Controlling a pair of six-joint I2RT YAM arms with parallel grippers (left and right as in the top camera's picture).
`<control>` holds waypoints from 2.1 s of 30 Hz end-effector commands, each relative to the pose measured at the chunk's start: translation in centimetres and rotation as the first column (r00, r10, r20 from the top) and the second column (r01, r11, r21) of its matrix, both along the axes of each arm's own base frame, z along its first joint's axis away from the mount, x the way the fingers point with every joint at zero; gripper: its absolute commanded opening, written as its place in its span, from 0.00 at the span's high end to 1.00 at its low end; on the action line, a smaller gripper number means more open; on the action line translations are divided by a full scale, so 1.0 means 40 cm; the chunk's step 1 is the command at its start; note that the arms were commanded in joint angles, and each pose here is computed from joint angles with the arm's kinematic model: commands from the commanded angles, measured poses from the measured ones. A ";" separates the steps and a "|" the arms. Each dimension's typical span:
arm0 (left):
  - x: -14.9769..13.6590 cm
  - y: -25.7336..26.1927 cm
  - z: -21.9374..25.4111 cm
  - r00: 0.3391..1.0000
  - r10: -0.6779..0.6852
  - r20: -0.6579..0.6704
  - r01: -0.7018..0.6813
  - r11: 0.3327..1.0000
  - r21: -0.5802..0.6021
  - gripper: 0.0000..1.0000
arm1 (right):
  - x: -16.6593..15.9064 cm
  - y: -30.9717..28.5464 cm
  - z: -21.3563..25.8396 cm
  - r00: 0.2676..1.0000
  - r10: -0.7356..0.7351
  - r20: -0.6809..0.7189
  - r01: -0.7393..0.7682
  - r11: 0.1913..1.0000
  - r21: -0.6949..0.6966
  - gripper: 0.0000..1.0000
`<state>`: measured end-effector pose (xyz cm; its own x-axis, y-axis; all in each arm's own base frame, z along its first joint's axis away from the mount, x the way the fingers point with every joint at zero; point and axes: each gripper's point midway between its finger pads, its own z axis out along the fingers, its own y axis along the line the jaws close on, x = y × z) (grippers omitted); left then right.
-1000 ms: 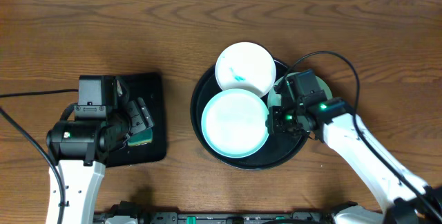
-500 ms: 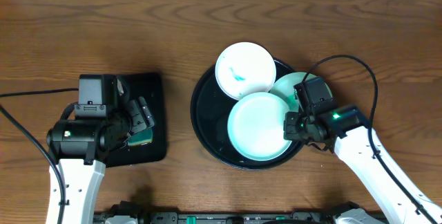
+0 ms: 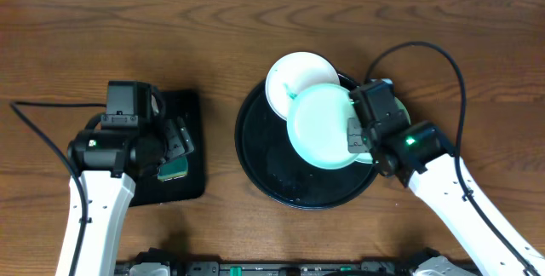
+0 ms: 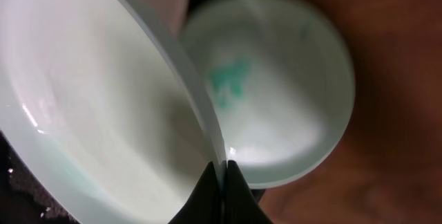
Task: Clean dirty plates on tray and stack at the side
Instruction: 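Lift the cleaned plate off the round tray with the right gripper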
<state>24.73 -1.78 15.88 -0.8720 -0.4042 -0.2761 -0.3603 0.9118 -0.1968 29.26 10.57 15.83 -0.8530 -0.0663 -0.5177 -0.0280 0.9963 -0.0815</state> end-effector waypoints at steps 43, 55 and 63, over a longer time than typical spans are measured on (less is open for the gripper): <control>0.004 -0.003 -0.005 1.000 -0.009 -0.011 0.009 1.000 -0.003 0.18 | -0.077 0.262 0.276 0.771 0.608 0.189 -0.017 0.316 -0.949 0.99; 0.003 -0.003 -0.005 1.000 -0.009 -0.011 0.009 1.000 -0.003 0.18 | -0.086 0.342 0.084 0.792 0.584 0.179 -0.361 0.683 -0.635 0.99; 0.003 -0.003 -0.005 1.000 -0.013 -0.011 0.013 1.000 -0.001 0.18 | -0.049 0.311 0.010 0.950 0.276 0.144 -0.258 0.957 -0.132 0.99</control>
